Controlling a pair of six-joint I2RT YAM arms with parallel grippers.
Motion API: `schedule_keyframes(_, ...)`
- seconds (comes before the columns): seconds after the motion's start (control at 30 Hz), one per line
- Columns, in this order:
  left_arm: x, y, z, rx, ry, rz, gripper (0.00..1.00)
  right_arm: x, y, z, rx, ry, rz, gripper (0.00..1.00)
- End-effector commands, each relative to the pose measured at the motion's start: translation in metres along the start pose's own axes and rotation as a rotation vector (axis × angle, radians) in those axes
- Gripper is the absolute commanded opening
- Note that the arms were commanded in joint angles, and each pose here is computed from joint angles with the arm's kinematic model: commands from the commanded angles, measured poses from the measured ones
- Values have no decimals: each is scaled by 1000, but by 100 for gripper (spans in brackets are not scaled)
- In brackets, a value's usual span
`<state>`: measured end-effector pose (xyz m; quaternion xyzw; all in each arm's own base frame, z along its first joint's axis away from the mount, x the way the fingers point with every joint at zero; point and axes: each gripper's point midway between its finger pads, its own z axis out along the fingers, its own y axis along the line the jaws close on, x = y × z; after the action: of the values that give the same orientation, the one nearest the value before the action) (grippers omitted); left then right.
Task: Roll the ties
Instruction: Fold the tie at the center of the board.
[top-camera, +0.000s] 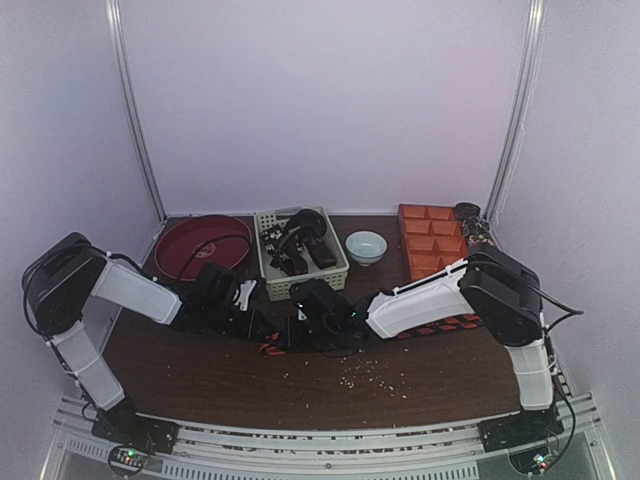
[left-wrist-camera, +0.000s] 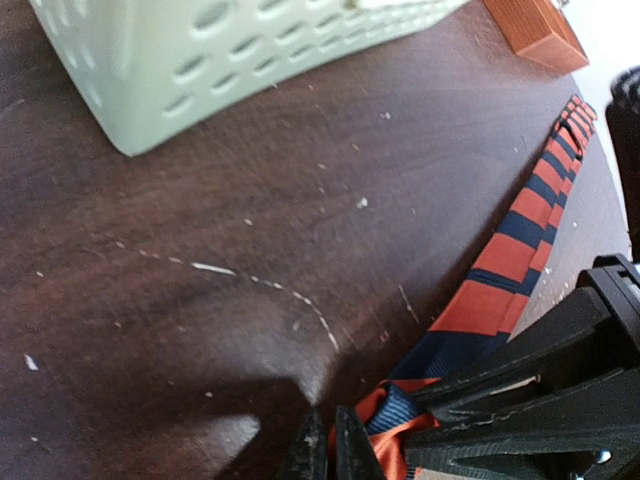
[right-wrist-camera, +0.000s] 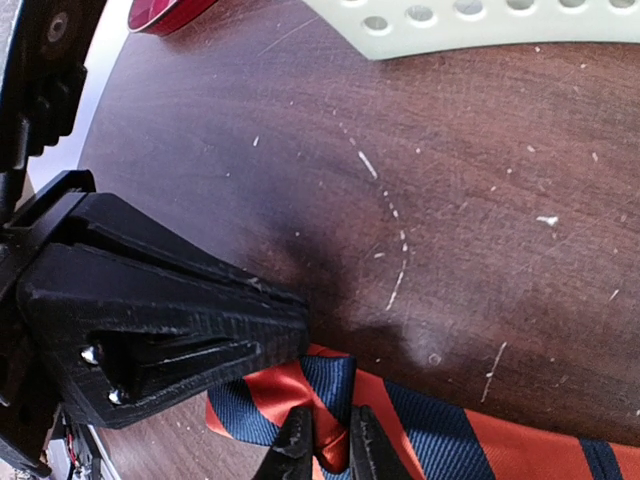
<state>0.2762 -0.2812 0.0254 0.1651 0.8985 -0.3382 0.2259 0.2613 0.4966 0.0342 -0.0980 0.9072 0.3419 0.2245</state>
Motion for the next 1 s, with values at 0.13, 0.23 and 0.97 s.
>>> schedule_keyframes(0.13,8,-15,1,73,59,58,3,0,12,-13,-35,-10,0,15)
schedule_keyframes(0.23,10,-16,-1,76,64,71,2,0,7,-15,-22,-11,-4,16)
schedule_keyframes(0.97,-6,-6,10,-1,61,106,0,15,27,-27,-104,13,-68,15)
